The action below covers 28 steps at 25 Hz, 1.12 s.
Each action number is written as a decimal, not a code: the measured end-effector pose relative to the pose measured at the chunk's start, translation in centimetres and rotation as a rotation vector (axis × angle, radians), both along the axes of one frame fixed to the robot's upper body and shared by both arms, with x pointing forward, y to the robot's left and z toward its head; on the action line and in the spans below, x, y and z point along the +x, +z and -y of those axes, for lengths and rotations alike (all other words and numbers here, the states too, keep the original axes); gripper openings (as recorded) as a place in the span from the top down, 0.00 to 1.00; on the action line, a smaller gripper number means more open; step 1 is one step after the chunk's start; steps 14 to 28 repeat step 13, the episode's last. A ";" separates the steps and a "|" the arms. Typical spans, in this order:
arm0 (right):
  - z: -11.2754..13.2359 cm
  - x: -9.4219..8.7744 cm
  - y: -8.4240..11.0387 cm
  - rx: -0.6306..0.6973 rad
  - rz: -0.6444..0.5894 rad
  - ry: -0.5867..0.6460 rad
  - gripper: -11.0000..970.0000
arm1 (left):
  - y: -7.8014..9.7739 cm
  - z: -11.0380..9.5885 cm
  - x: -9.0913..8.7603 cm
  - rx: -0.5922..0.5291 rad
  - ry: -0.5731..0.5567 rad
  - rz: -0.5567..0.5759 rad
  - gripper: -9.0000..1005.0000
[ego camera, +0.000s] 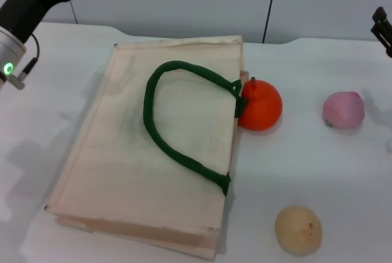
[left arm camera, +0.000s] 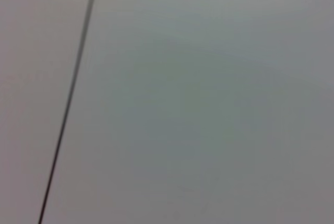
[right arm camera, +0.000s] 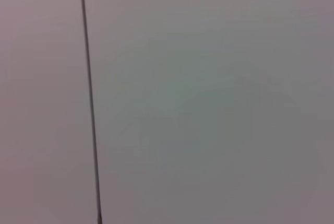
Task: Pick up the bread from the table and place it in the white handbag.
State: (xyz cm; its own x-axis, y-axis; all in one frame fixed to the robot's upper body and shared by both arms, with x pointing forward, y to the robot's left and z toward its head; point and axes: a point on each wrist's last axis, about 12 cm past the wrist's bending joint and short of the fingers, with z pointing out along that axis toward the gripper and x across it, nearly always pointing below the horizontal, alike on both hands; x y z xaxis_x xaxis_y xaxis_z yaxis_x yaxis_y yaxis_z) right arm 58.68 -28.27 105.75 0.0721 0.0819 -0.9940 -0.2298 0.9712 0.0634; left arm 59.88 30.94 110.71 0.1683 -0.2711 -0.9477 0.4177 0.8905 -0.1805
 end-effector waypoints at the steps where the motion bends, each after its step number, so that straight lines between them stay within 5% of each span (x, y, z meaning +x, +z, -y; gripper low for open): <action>1: -0.2 -0.2 -0.1 0.004 0.006 -0.014 0.08 | -0.2 0.3 -0.1 -0.015 0.010 0.002 0.12; 8: -0.9 -0.4 -0.4 0.033 -0.003 -0.035 0.08 | -1.4 2.2 -0.6 0.001 0.049 0.019 0.13; 28: -0.9 -0.5 -0.5 0.035 -0.003 -0.036 0.08 | -1.5 2.1 -0.6 -0.002 0.048 0.015 0.13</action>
